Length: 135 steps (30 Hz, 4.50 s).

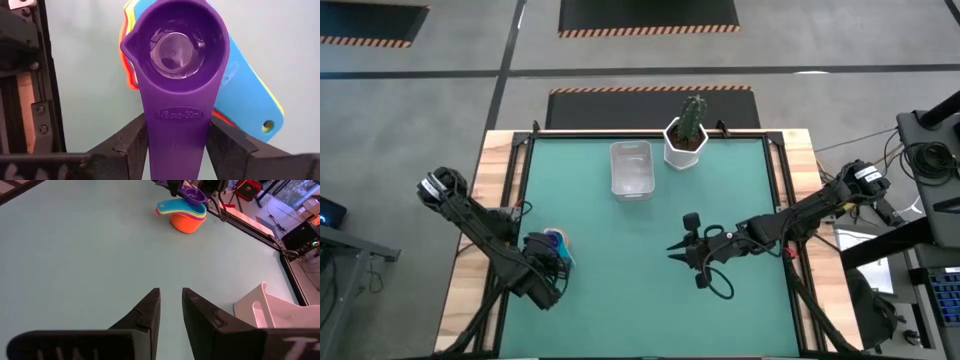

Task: Nest measuring cups in basket
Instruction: Stack the violet measuring cup on top of the blue measuring cup, then put the nested measuring cups into the gray bin

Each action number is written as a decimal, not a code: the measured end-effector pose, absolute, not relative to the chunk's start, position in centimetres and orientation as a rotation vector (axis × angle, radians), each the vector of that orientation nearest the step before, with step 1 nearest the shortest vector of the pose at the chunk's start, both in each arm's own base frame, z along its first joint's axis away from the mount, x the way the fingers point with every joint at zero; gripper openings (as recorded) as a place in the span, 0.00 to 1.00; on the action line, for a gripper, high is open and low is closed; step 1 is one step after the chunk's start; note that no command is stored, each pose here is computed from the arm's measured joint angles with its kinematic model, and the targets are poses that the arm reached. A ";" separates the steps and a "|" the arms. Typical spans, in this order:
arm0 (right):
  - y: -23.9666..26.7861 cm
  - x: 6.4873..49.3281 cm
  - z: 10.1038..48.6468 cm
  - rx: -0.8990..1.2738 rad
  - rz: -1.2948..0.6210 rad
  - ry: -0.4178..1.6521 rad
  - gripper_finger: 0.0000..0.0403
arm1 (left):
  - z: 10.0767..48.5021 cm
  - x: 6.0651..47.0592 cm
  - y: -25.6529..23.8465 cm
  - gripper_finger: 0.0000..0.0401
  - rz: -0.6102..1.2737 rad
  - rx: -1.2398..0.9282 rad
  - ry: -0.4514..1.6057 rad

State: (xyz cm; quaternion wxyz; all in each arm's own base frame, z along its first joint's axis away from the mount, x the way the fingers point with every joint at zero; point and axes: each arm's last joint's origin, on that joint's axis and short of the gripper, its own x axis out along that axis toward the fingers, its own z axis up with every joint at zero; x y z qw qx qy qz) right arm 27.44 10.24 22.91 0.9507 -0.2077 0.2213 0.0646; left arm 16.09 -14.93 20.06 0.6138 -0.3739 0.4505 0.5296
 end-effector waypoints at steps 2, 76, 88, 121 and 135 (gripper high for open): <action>10.2 27.4 22.9 -0.420 0.131 0.454 0.17 | 19.8 16.1 -14.9 0.41 1.221 -0.875 1.033; 10.2 27.3 22.6 -0.387 0.124 0.462 0.17 | 19.6 14.9 -18.8 0.00 0.656 -0.349 0.774; 10.2 27.3 22.7 -0.391 0.124 0.460 0.17 | 19.1 18.8 -15.0 0.00 0.847 -0.310 0.680; 10.2 27.3 22.6 -0.389 0.124 0.463 0.17 | 20.9 21.1 -14.8 0.00 0.745 -0.360 0.993; 10.2 27.3 22.5 -0.379 0.121 0.466 0.17 | 17.8 22.5 -15.9 0.00 0.827 -0.418 0.958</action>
